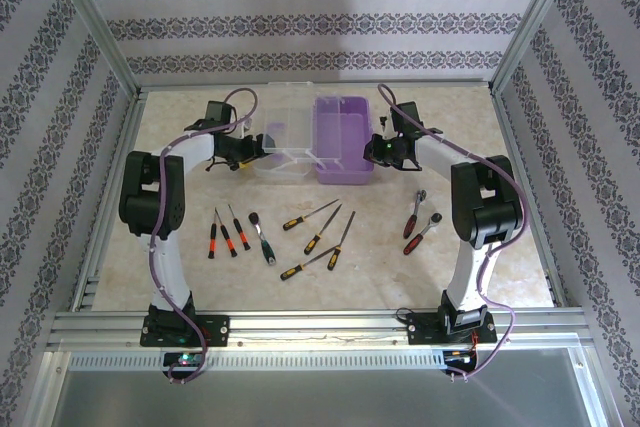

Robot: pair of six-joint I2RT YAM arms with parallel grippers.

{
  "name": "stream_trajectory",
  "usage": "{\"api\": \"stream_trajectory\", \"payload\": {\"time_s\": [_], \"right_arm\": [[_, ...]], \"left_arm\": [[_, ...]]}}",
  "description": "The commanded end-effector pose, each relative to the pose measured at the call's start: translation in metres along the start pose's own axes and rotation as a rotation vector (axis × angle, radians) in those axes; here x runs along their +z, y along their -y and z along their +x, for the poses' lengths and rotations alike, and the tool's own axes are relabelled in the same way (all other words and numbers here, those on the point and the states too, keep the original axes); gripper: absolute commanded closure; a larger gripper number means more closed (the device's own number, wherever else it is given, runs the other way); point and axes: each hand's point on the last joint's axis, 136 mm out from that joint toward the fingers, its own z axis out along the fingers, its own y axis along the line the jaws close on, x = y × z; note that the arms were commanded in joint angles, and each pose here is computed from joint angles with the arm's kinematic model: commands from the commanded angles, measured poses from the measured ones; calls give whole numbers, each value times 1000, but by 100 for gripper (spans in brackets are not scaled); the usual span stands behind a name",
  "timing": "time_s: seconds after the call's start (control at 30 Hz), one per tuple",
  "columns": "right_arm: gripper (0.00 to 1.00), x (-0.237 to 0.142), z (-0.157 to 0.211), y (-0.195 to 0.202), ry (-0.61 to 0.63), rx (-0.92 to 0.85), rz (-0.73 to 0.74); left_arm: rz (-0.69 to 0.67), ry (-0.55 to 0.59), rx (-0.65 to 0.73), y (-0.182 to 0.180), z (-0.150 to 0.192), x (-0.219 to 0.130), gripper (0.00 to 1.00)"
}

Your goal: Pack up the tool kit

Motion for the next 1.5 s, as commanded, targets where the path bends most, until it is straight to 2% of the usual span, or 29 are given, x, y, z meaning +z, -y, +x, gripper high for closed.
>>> {"api": "stream_trajectory", "payload": {"time_s": [0.0,0.23,0.37,0.57,0.7,0.8,0.9,1.13,1.23,1.33,1.47], "right_arm": [[88,6,-1,-12,-19,1,-41],[88,6,-2,-15,-21,1,-43],[88,9,-3,-16,-27,7,-52],[87,7,-5,-19,-26,3,-58],[80,-3,-8,-27,-14,-4,-72],[75,-12,-11,-31,0,-13,-74],[65,-17,-13,-34,3,-19,-71],[55,-42,-16,-39,37,-55,-37],[49,-69,-17,-38,71,-81,21],[41,-97,-4,-18,114,-92,138],[37,-123,29,24,133,-93,315]], "left_arm": [[83,-11,30,12,-10,-13,2],[56,-34,-48,1,-20,-36,0],[112,-52,-121,-6,-21,-38,0],[115,64,-153,-4,-36,-67,0],[33,131,-142,1,-41,-96,0],[-9,223,-148,12,-47,-130,0],[-7,294,-163,29,-50,-160,0],[24,387,-135,66,-34,-192,0],[73,449,-99,85,-30,-206,0],[172,518,-30,113,-26,-211,0],[257,458,-26,129,-15,-199,0]]}}
